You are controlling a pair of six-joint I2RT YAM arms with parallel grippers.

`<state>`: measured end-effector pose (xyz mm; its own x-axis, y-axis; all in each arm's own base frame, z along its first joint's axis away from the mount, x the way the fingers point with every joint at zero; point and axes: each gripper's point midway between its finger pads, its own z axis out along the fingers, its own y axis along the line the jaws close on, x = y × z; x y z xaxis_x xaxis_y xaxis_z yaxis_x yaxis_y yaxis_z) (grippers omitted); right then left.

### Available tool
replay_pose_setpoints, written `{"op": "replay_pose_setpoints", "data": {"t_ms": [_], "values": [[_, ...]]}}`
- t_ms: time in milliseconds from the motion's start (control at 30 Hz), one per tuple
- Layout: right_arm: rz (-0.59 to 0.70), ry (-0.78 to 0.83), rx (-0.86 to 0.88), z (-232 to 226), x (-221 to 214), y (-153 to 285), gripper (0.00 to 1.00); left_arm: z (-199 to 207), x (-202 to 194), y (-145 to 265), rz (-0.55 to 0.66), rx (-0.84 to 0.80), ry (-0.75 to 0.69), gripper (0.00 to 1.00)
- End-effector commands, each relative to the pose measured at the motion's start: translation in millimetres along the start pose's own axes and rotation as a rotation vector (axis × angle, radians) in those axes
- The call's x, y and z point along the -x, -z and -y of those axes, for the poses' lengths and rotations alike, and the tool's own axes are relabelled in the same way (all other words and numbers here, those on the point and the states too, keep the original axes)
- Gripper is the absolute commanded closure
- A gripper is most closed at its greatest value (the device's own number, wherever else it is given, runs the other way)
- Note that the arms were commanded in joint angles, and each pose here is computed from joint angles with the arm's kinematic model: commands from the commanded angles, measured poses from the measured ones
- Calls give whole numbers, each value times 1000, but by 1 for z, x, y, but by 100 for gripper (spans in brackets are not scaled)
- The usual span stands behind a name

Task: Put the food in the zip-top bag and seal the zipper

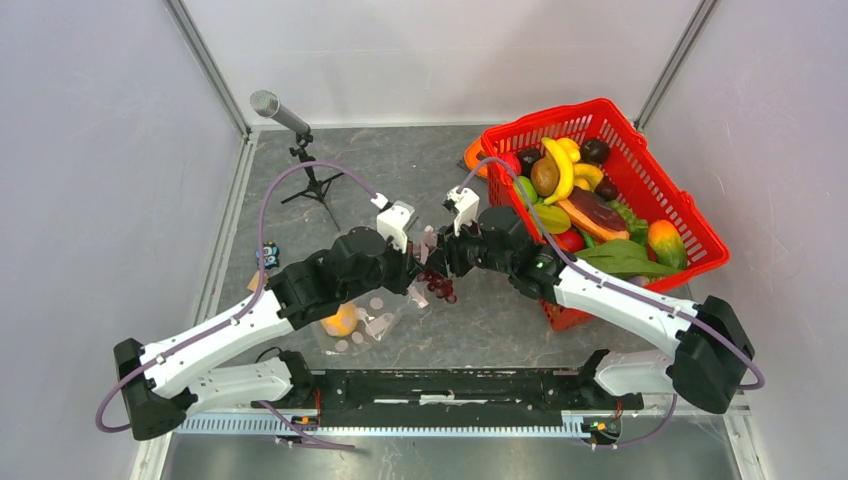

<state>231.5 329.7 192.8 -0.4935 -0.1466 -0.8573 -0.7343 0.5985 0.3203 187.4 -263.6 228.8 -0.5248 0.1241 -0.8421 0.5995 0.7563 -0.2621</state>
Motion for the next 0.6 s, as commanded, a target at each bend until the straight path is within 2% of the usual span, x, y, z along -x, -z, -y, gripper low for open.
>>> {"op": "replay_pose_setpoints", "data": {"t_ms": [0, 100, 267, 400, 467, 567], "values": [[99, -65, 106, -13, 21, 0, 55, 4, 11, 2, 52, -20, -11, 98], [130, -78, 189, -18, 20, 10, 40, -3, 2, -3, 28, 12, -12, 98], [58, -64, 174, -2, -13, 15, 32, -16, -13, -13, 22, 68, 12, 98], [47, -56, 114, 13, -40, 25, 27, -23, -39, -25, -40, 92, 15, 98], [41, -51, 93, 18, -53, 30, 20, -26, -50, -30, -67, 102, 26, 98], [6, -44, 156, 5, -76, 33, 12, -30, -61, -34, -87, 122, 45, 98]]}}
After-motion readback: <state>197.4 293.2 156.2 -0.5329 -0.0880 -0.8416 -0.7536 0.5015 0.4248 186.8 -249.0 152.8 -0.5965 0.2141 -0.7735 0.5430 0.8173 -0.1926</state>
